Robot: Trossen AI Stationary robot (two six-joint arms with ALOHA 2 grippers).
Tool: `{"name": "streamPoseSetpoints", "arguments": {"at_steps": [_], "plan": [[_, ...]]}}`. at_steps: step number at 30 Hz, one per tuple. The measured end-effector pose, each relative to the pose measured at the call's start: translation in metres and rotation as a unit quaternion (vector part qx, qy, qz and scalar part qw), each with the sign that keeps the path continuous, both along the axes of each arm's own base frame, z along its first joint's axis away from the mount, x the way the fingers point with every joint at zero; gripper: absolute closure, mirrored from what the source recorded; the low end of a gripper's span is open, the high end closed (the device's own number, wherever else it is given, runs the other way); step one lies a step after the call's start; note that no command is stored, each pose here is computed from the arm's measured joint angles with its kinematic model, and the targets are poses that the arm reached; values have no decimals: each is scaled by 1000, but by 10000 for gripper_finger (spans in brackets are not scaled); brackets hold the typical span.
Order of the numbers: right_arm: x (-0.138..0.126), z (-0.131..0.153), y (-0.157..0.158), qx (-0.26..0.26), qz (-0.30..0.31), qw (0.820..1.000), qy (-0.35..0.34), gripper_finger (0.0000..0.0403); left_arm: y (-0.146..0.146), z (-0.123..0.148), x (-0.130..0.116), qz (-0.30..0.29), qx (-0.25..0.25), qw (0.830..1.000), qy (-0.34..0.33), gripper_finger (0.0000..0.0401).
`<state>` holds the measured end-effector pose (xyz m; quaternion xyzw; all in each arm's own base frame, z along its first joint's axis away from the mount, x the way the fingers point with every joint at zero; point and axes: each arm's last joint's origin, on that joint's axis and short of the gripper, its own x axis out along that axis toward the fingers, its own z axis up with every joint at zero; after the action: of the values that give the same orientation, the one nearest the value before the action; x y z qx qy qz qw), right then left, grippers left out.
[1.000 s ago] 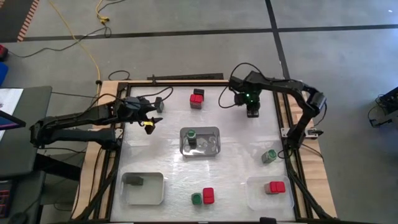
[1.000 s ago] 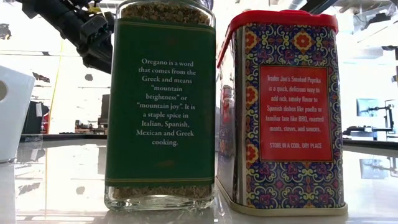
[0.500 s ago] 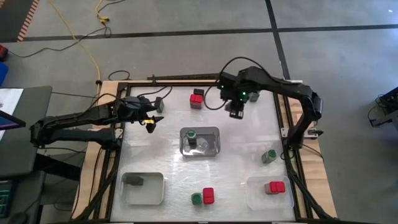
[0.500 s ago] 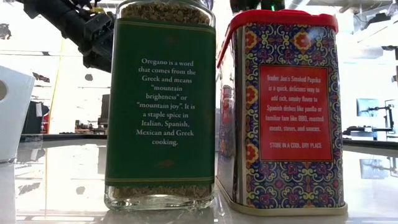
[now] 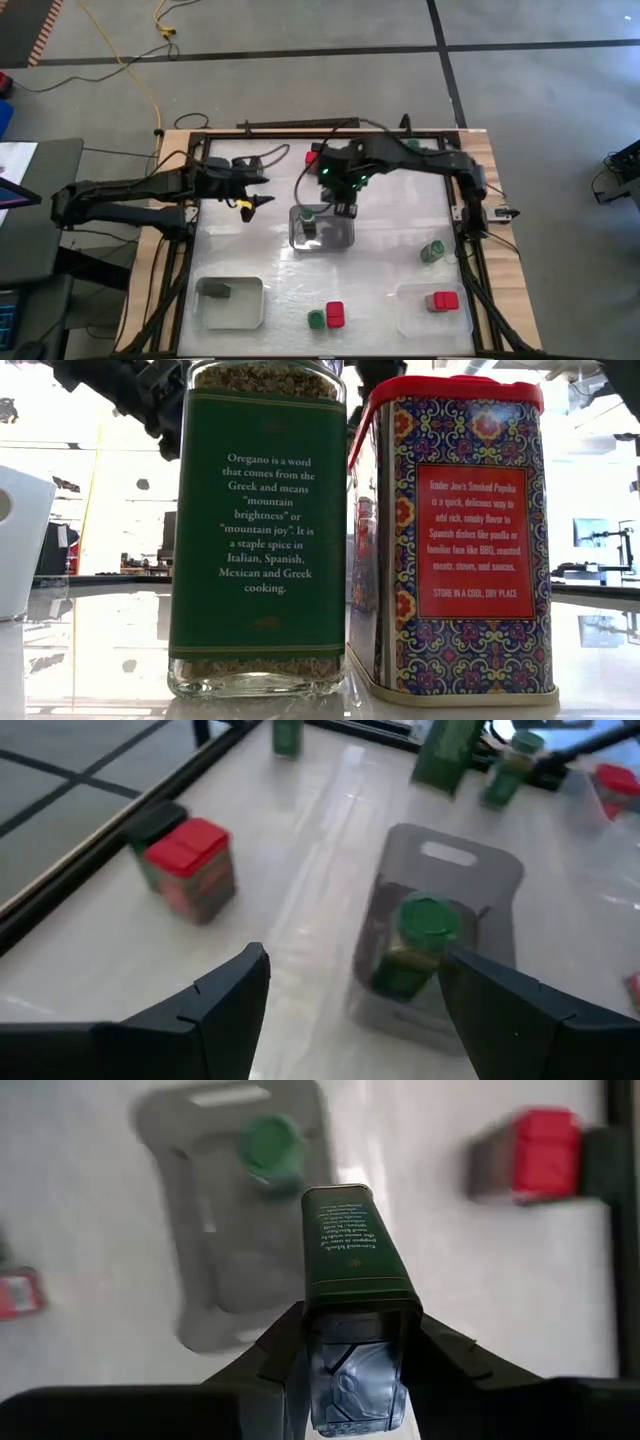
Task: Sort spices by type
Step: Put the right black seasoning can into the grey bin
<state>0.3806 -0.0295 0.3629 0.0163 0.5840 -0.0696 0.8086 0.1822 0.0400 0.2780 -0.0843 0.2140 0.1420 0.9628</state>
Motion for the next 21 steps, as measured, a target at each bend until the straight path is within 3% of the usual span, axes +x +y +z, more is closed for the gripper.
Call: {"name": "streamPoseSetpoints", "arguments": {"at_steps": [6, 14, 21], "plan": [[22, -1, 9, 7, 8, 1000, -20, 256, -8, 17, 31, -48, 34, 998, 14, 125], [30, 1, 10, 24, 2, 999, -43, 256, -8, 45, 77, -64, 34, 997, 14, 126], [31, 1, 10, 24, 7, 999, -47, 256, -11, 45, 114, -80, 32, 995, 46, 150]]}}
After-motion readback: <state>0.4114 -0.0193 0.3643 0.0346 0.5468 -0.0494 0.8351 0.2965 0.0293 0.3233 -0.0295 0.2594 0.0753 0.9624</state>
